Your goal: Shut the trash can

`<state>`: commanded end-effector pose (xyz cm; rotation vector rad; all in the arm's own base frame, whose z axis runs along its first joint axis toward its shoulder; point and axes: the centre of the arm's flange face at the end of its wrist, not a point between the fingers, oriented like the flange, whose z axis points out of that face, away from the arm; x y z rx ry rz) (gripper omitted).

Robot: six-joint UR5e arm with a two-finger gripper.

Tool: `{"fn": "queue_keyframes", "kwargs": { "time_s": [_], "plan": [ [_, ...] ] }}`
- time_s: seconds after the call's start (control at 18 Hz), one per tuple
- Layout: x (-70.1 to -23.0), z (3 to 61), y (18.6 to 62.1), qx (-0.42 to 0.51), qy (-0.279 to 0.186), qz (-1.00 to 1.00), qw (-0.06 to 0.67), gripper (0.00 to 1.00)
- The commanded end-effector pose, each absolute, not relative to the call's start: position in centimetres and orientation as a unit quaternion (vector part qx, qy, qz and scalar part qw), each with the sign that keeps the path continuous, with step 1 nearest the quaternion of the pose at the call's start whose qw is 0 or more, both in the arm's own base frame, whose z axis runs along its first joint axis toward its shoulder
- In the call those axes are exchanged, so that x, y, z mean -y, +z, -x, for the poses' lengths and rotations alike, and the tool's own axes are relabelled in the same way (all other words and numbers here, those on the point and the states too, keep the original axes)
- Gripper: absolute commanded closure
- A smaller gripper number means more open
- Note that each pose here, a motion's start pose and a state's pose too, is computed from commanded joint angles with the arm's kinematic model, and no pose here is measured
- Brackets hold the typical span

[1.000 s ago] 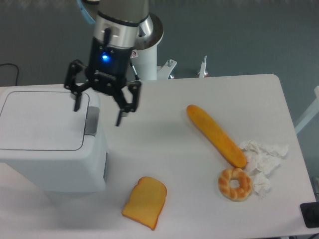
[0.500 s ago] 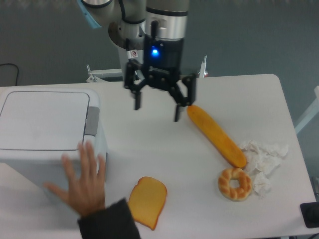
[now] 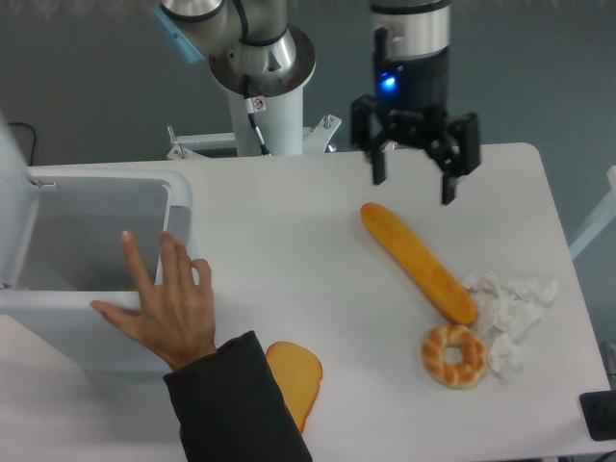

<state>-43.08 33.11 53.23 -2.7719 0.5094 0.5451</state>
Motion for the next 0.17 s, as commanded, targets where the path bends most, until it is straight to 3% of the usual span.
{"fn": "queue_keyframes", "kwargs": {
  "time_s": [0.17],
  "plan": [
    [-31.1, 43.3, 52.7, -0.196, 0.178, 0.957, 0.121, 0.00]
  ]
}}
